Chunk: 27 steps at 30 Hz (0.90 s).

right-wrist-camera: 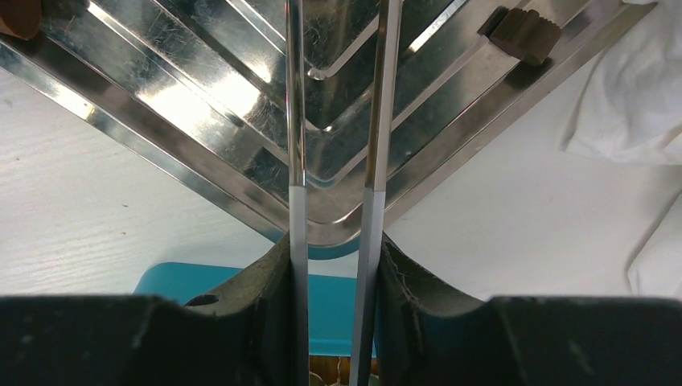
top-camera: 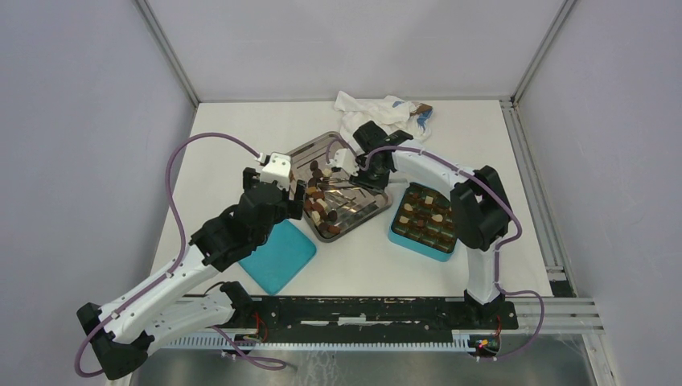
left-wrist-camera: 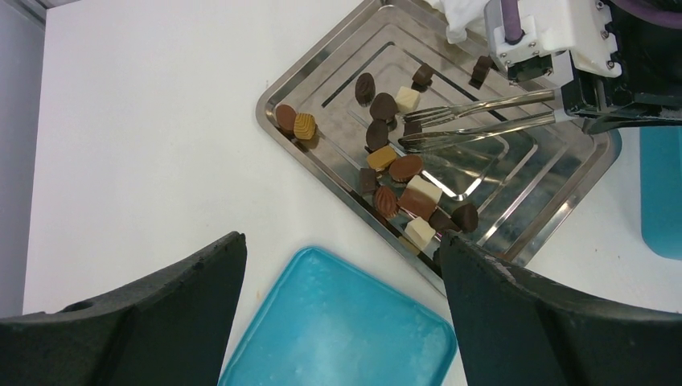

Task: Pack the chocolate
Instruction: Pick up the fake chocolate from the plate.

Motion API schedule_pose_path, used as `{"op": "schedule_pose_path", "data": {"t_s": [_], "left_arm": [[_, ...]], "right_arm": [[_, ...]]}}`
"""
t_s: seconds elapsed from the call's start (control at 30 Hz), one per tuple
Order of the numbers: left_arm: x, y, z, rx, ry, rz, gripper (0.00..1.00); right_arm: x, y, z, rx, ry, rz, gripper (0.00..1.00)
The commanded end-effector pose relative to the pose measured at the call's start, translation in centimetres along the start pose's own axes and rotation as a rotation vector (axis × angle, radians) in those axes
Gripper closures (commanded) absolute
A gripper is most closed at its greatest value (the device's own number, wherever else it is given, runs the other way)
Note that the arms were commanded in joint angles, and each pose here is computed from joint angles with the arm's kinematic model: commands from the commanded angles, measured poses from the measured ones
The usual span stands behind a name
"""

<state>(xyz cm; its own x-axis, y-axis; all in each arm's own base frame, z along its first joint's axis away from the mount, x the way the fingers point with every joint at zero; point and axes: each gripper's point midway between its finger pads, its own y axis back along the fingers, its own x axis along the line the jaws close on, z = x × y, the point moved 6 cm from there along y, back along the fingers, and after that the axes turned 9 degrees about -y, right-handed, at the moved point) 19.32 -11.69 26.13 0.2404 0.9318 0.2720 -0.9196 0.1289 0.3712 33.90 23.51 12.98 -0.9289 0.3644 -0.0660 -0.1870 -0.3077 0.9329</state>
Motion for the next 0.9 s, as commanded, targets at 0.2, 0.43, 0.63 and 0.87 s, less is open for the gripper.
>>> {"op": "schedule_pose_path", "data": {"t_s": [0.2, 0.43, 0.63, 0.87], "left_arm": [[0.4, 0.2, 0.8, -0.050, -0.003, 0.000, 0.05], [0.5, 0.2, 0.9, -0.050, -0.004, -0.002, 0.05], [0.6, 0.2, 0.8, -0.048, -0.004, 0.002, 0.05], [0.5, -0.1, 0.7, -0.039, -0.008, 0.000, 0.05]], "right_arm": [[1.5, 7.4, 0.2, -0.174, 0.038, -0.069, 0.86], [4.3, 11.4, -3.6, -0.244, 0.073, -0.078, 0.88], [5.4, 14.0, -9.1, -0.215, 0.028, -0.117, 0.88], [7.0, 15.9, -15.1, -0.167, -0.034, -0.193, 0.88]]}}
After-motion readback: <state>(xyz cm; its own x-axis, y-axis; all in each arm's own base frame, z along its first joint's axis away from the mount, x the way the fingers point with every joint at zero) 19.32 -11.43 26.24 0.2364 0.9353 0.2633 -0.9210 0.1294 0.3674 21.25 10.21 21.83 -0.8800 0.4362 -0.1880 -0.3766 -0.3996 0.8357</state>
